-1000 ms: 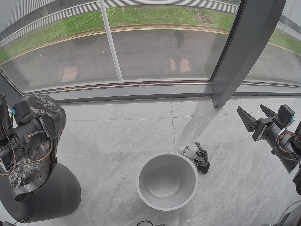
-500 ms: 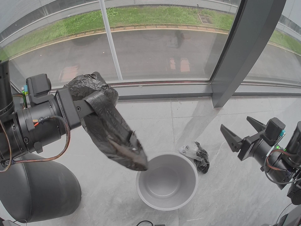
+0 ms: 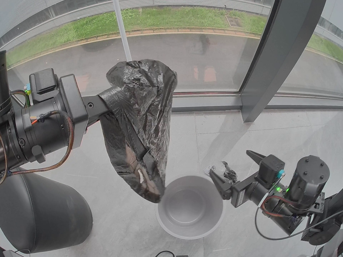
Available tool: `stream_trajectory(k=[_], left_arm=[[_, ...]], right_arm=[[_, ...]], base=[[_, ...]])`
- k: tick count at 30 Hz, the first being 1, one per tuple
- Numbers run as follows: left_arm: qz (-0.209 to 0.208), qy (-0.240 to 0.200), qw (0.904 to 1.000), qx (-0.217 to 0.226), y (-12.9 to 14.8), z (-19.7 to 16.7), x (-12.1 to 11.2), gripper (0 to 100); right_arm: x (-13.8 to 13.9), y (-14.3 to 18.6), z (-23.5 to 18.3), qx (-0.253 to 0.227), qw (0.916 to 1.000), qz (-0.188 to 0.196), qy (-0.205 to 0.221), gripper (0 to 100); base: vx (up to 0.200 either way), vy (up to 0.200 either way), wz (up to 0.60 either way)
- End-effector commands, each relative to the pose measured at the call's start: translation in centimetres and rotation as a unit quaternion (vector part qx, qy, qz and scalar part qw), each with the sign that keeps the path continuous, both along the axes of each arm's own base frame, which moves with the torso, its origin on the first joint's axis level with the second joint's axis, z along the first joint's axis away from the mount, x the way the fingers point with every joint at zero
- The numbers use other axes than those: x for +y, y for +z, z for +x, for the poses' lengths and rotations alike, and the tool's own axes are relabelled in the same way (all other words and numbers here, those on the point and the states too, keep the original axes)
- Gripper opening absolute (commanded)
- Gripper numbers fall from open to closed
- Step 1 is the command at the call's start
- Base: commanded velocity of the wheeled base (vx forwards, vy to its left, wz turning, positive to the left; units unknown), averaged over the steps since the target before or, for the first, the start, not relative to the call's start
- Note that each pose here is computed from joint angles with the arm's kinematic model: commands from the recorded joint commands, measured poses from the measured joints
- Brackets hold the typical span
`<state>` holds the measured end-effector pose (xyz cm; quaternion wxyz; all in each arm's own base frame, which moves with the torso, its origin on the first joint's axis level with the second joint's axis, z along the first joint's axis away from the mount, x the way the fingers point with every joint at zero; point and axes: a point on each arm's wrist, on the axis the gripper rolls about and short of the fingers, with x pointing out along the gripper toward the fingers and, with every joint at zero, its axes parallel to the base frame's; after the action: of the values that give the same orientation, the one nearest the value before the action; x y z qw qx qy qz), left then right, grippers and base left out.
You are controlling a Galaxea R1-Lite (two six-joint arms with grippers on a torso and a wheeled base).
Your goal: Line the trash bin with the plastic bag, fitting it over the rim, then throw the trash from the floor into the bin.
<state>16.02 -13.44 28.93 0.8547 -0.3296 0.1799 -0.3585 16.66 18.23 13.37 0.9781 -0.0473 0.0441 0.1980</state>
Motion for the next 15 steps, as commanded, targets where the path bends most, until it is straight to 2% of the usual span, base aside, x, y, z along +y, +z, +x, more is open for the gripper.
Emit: stream_trajectory(k=[1,2,4,10,15], left_arm=[[-0.013,-0.004,0.9998,0.012,0.0,0.2,0.0,0],[-0.013,-0.004,0.9998,0.012,0.0,0.2,0.0,0],[-0.016,0.005,0.9998,0.011,0.1,0.3,0.4,0],[-0.019,0.007,0.9998,0.007,0.4,0.2,0.7,0],[-0.046,0.020,0.9985,0.020,0.8,0.3,1.0,0]], right_arm=[[3.3,-2.0,0.1,0.012,0.9985,-0.043,0.032,100],[3.3,-2.1,0.1,0.013,0.9984,-0.045,0.032,100],[4.1,-3.1,0.2,0.013,0.9963,-0.075,0.041,100],[6.4,-4.0,-0.3,0.013,0.9935,-0.087,0.071,100],[8.4,-5.7,-1.6,0.021,0.9890,-0.110,0.097,100]], base=[[0.000,0.000,0.00],[0.000,0.000,0.00],[0.000,0.000,0.00],[0.000,0.000,0.00],[0.000,0.000,0.00]])
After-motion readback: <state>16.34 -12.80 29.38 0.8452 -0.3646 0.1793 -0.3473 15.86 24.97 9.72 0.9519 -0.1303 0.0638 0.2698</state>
